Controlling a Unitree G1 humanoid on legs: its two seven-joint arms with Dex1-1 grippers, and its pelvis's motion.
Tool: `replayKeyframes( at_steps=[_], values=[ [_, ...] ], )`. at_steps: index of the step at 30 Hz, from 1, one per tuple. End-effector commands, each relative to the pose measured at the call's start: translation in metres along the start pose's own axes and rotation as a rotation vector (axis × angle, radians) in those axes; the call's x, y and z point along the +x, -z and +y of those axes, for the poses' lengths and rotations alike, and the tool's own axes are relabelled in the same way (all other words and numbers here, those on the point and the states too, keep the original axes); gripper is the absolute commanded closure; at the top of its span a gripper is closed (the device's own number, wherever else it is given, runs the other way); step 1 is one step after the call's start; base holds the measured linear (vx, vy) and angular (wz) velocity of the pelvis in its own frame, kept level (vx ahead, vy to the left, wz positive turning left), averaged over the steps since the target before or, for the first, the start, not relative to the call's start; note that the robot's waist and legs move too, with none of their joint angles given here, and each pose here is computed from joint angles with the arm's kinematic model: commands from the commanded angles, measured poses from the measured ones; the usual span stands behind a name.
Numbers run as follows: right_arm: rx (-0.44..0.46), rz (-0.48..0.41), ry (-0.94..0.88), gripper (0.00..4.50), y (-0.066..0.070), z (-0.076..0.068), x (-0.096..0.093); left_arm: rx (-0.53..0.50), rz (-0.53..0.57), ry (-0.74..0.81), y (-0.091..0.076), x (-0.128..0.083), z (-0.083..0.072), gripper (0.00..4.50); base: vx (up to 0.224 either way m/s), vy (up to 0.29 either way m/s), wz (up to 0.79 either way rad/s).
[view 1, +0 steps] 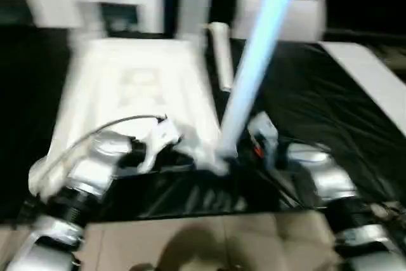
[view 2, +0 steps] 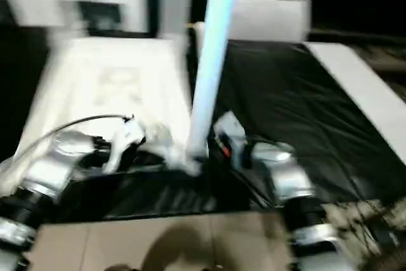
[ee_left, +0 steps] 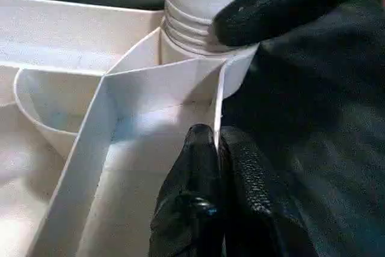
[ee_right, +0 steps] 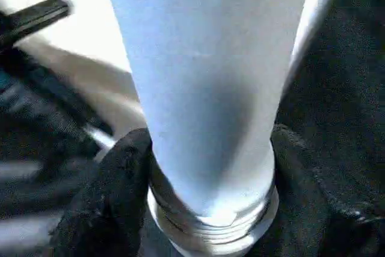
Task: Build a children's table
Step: Rotate leg to tighten
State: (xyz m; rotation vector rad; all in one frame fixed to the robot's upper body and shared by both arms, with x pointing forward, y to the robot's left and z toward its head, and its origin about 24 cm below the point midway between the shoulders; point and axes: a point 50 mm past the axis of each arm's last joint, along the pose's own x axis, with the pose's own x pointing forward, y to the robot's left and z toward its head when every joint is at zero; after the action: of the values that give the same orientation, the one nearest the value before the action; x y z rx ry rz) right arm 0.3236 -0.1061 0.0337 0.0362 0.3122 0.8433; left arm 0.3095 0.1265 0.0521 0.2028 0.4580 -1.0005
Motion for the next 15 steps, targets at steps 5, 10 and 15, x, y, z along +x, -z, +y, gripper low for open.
replayKeyframes(
  at_steps=[5, 10, 15],
  values=[
    [0.153, 0.049, 0.078, 1.82, 0.003, 0.038, 0.047, -0.134, -0.241, -0.217, -0.049, 0.034, -0.019, 4.5, 0.0, 0.0, 0.0],
    [0.173, 0.039, 0.118, 1.82, -0.003, 0.046, 0.058, -0.109, -0.243, -0.211, -0.059, 0.047, -0.031, 4.5, 0.0, 0.0, 0.0],
    [0.159, 0.036, 0.157, 1.82, 0.0, 0.042, 0.055, -0.012, -0.191, -0.209, -0.053, 0.043, -0.029, 4.5, 0.0, 0.0, 0.0]
  ],
)
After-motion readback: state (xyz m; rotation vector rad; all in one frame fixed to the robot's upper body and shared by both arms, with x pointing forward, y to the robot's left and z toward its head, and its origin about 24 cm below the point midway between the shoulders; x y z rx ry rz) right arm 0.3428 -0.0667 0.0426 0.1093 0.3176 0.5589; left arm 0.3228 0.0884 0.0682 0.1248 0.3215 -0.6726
